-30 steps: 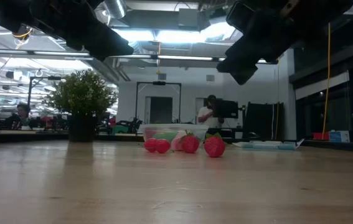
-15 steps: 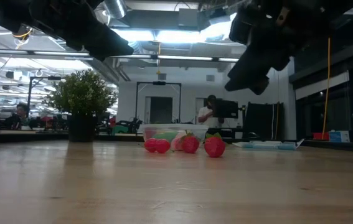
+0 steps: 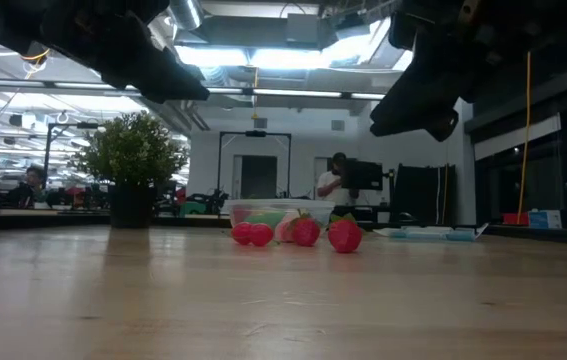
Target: Pick and placing Produce into tupperware
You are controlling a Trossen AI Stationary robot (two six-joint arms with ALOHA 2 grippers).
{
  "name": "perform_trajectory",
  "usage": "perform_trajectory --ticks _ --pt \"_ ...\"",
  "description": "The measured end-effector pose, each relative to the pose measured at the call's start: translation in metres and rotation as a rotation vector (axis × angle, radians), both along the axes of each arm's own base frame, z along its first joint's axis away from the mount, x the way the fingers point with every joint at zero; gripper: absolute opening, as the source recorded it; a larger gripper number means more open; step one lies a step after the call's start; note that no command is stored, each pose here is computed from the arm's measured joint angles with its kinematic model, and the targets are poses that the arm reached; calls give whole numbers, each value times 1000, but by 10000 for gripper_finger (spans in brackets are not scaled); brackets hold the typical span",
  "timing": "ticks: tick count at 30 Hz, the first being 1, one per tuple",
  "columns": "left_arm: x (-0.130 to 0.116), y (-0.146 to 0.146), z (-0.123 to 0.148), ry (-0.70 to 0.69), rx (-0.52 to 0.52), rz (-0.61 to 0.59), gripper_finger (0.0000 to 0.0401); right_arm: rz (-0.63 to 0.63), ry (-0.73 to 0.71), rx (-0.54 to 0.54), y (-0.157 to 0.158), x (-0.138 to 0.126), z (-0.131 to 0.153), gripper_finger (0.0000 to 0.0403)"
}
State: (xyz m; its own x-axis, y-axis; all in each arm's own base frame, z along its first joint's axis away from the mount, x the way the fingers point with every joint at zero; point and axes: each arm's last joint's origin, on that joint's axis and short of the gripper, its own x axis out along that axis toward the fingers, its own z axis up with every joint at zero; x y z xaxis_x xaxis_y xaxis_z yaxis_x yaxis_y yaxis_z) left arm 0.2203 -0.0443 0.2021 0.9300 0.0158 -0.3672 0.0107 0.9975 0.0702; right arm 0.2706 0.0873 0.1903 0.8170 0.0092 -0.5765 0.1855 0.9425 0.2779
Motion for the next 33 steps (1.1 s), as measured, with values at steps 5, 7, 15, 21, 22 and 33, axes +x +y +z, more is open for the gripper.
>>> perform_trajectory --ticks 5,7,15,21,22,33 --pt "0 0 -1 6 2 0 151 10 19 -5 12 18 -2 96" --pt "0 0 -1 6 2 0 151 16 50 -22 17 32 -4 94" --pt "-1 0 -1 16 4 0 151 -92 392 -61 23 60 -3 87" --pt "-1 0 -2 20 6 0 151 -180 357 -91 25 73 2 82" --pt "-1 0 -2 22 6 0 151 -181 354 -90 25 73 2 82" --pt "-2 0 -5 54 14 -1 151 -103 362 -174 21 75 3 82"
